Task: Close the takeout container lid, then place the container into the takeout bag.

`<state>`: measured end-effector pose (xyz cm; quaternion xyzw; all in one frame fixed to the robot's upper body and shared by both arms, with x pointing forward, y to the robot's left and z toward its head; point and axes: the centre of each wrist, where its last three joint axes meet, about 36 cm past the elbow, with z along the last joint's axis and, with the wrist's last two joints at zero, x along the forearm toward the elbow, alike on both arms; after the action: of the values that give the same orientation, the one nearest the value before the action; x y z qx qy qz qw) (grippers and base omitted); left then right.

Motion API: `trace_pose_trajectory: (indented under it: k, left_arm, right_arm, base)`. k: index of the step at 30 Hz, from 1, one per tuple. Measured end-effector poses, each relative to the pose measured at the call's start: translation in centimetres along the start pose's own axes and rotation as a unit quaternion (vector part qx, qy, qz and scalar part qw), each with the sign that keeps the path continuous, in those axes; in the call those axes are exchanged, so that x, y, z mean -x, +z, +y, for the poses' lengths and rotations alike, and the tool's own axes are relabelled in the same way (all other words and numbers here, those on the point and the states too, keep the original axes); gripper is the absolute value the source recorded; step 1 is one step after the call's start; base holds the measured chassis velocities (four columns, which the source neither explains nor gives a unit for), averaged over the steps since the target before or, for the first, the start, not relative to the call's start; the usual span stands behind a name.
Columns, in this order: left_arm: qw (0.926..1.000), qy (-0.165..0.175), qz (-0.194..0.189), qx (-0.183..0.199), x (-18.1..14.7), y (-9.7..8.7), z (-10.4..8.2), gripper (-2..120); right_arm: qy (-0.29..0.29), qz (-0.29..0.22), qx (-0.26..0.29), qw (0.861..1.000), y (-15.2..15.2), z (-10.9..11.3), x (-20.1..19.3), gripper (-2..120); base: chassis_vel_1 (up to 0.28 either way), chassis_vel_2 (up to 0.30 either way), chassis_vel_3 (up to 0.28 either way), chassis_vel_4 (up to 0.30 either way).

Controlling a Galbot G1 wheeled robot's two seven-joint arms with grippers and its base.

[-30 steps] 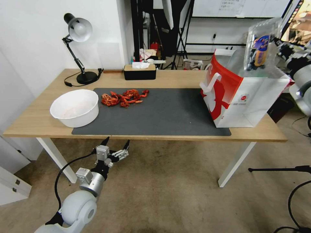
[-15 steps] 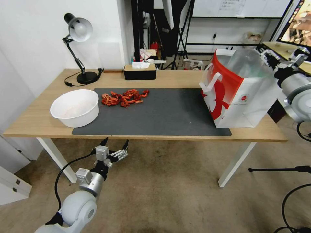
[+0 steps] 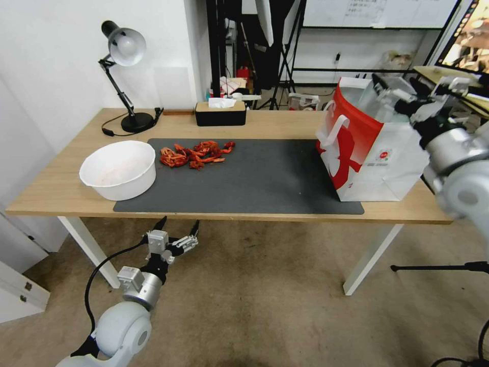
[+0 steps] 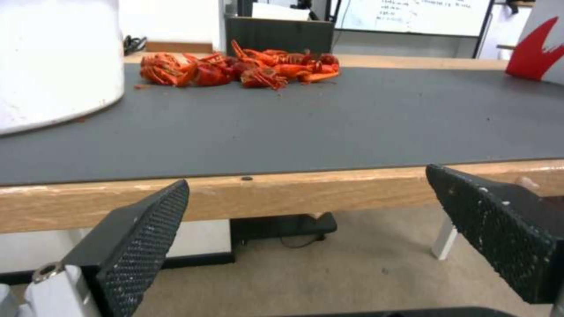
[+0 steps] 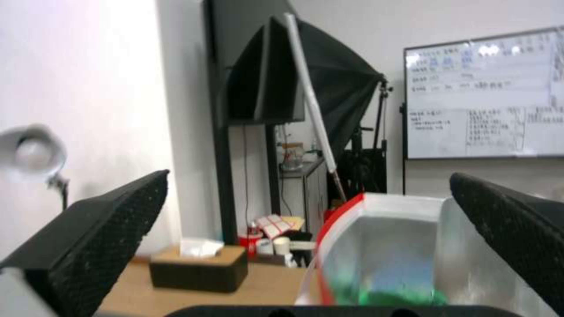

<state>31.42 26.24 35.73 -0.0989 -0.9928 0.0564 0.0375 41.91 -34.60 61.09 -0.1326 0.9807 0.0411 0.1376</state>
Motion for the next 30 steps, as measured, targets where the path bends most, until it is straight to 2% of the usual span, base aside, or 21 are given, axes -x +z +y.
trace_pose_trajectory:
  k: [2,3,6,12,18,19,22,30]
  left_arm:
    - [1.0,-0.008,0.0,0.0,-0.2,0.0,-0.1,100]
    - [1.0,-0.008,0.0,0.0,-0.2,0.0,-0.1,100]
    - [0.9998,-0.022,-0.002,0.004,-0.7,0.1,-0.3,100]
    - [0.9991,-0.042,-0.003,0.005,-1.2,0.3,-0.5,100]
    - [0.9977,-0.067,-0.005,0.013,-1.5,0.6,-0.9,100]
    - [0.9977,-0.067,-0.005,0.013,-1.5,0.6,-0.9,100]
    - [0.996,-0.085,-0.016,0.024,-1.5,0.9,-1.2,100]
    - [0.9946,-0.099,-0.01,0.03,-1.8,2.0,-1.8,100]
  right_arm:
    - [-0.01,-0.001,-0.022,1.0,0.9,1.4,-1.8,114]
    - [-0.01,-0.001,-0.022,1.0,0.9,1.4,-1.8,114]
    - [-0.02,0.01,-0.037,0.999,2.5,4.0,-4.6,114]
    - [-0.005,0.037,-0.043,0.998,5.4,6.4,-8.4,109]
    - [0.037,0.054,-0.039,0.997,10.0,8.7,-13.4,100]
    - [0.037,0.054,-0.039,0.997,10.0,8.7,-13.4,100]
    - [0.07,0.079,-0.043,0.994,13.5,10.3,-17.2,100]
    - [0.124,0.106,-0.05,0.985,16.9,12.0,-20.4,100]
  base:
    - [0.0,0.0,0.0,0.0]
    - [0.0,0.0,0.0,0.0]
    - [0.0,0.0,0.0,0.0]
    - [0.0,0.0,0.0,0.0]
    - [0.0,0.0,0.0,0.0]
    - [0.0,0.0,0.0,0.0]
    - [0.0,0.0,0.0,0.0]
    - [0.0,0.0,0.0,0.0]
